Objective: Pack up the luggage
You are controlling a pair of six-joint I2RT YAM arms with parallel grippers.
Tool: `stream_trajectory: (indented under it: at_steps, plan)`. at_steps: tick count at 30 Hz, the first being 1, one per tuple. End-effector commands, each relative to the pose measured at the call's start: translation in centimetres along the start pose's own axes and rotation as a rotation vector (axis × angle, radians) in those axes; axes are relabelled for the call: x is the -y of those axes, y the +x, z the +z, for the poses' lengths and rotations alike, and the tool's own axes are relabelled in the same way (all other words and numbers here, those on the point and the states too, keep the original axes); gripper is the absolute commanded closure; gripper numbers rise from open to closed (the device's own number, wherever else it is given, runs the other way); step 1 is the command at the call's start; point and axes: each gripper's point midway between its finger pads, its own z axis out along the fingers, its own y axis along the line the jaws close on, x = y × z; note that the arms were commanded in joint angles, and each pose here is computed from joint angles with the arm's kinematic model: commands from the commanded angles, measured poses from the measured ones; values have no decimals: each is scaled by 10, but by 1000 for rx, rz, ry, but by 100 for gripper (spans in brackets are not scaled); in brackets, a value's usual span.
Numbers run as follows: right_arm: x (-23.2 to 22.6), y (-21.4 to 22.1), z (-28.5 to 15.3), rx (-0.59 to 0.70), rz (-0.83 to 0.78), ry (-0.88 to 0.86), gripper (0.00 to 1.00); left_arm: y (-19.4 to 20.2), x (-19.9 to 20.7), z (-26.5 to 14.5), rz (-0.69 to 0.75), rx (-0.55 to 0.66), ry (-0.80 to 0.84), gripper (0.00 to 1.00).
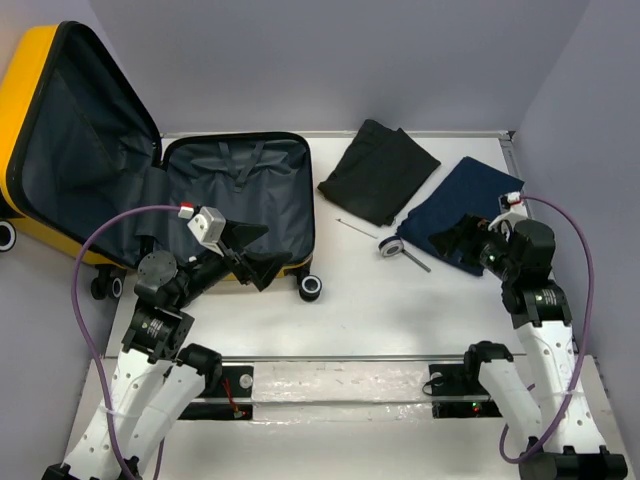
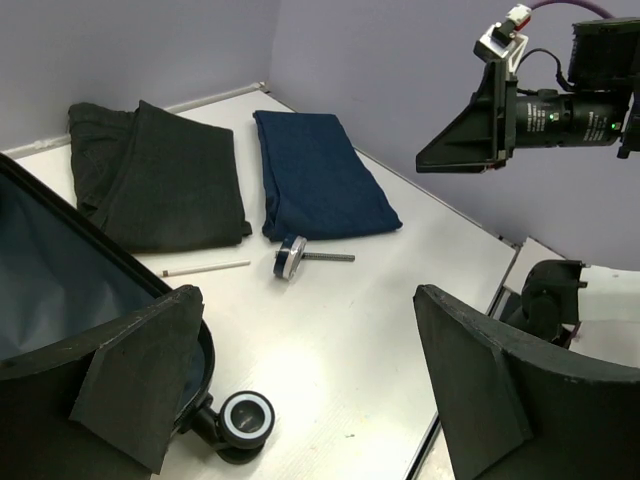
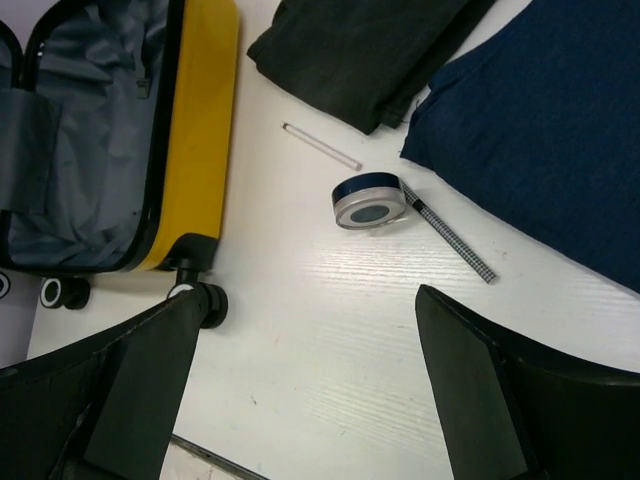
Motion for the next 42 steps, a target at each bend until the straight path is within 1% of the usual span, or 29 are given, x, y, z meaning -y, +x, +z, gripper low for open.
stream_trajectory:
  at_steps: [1,2,4,8,12,16,19,21,24,31,32,38,40,42]
  plan:
    - [-6,-6,15,32,-22,-17,6,-12,9,-1,44,35,39,1]
    - [-13,3,21,-1,-32,-31,6,-13,9,-1,45,36,38,1]
    - [-12,8,31,-7,-66,7,6,-12,7,0,40,33,31,1]
    - [-13,24,55,-74,-142,74,5,-10,6,1,41,29,29,1]
    - [-1,37,81,-134,-211,177,4,-10,5,2,40,28,24,1]
    - [-8,47,93,-173,-274,182,3,-10,3,2,42,29,16,1]
    - [-12,57,105,-215,-334,193,0,-10,3,2,44,29,15,1]
    - [-11,69,114,-256,-365,203,0,-10,3,2,43,28,16,1]
    - [-6,74,126,-282,-396,237,0,-9,2,2,43,26,15,1]
    - [4,59,150,-257,-457,333,0,-10,3,1,47,30,18,1]
    - [11,63,153,-277,-476,358,0,-11,3,1,48,32,16,1]
    - [20,82,175,-361,-507,370,0,-12,4,0,51,35,18,1]
    - [25,84,181,-366,-519,398,0,-12,4,0,51,36,19,1]
    - [23,89,184,-385,-515,378,0,-12,4,0,53,36,19,1]
